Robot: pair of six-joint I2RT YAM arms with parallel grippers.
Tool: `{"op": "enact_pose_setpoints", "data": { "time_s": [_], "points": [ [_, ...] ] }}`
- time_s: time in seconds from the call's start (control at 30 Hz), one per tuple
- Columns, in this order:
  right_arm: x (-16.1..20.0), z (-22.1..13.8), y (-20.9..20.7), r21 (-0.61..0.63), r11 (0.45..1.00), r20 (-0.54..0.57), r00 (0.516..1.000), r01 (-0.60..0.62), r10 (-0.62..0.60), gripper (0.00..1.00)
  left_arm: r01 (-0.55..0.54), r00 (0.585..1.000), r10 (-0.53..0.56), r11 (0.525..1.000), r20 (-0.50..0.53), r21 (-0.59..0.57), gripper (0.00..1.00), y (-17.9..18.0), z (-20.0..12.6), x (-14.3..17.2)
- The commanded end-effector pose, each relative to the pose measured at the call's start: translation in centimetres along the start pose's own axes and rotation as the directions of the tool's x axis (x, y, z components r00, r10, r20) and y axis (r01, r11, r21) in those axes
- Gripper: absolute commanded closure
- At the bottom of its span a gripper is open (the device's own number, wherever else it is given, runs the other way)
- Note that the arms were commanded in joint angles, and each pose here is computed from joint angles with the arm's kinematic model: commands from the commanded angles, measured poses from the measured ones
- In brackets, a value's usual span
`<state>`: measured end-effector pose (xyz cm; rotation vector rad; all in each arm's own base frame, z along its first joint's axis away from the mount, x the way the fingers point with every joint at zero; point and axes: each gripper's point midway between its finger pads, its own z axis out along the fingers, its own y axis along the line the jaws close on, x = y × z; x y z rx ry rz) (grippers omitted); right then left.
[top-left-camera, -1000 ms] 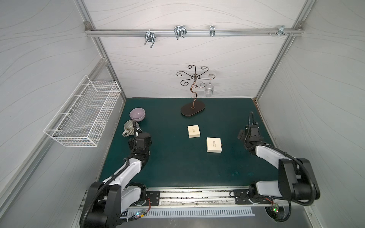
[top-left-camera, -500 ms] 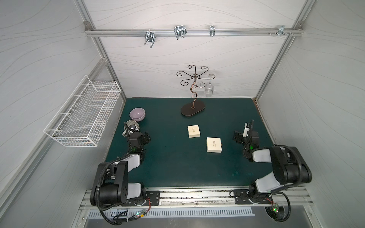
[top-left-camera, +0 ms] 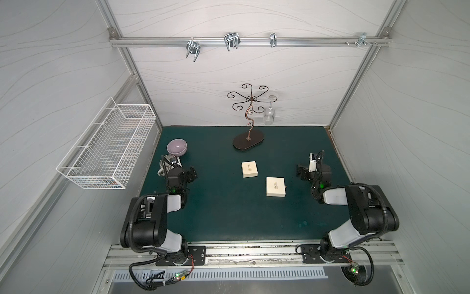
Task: Place the earrings into the drawer-style jewelry box
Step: Reset both arms
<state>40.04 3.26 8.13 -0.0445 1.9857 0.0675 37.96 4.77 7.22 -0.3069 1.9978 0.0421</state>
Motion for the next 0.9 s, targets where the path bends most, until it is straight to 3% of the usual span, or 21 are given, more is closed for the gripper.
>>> {"op": "enact_pose_setpoints", "data": {
  "time_s": [0.0, 0.03, 0.1, 0.87],
  "points": [
    [-0.28, 0.13, 0.22, -0.003, 1.000, 0.012, 1.000, 0.025, -0.025, 0.01, -0.074, 0.997, 0.071, 0.995, 0.039, 0.060, 0.00, -2.13, 0.90, -2.08],
    [-0.28, 0.12, 0.23, -0.004, 1.000, 0.012, 1.000, 0.026, -0.026, 0.01, -0.090, 0.994, 0.087, 0.995, 0.074, 0.048, 0.00, -2.30, 0.85, -2.26],
    [-0.28, 0.12, 0.22, -0.003, 1.000, 0.012, 1.000, 0.025, -0.025, 0.01, -0.102, 0.994, 0.101, 0.994, 0.035, 0.031, 0.00, -2.46, 0.79, -1.95],
    [-0.33, 0.11, 0.18, -0.002, 1.000, 0.014, 1.000, 0.025, -0.025, 0.01, -0.099, 0.994, 0.098, 0.995, 0.051, 0.033, 0.00, -2.47, 0.70, -2.03]
  ]
}}
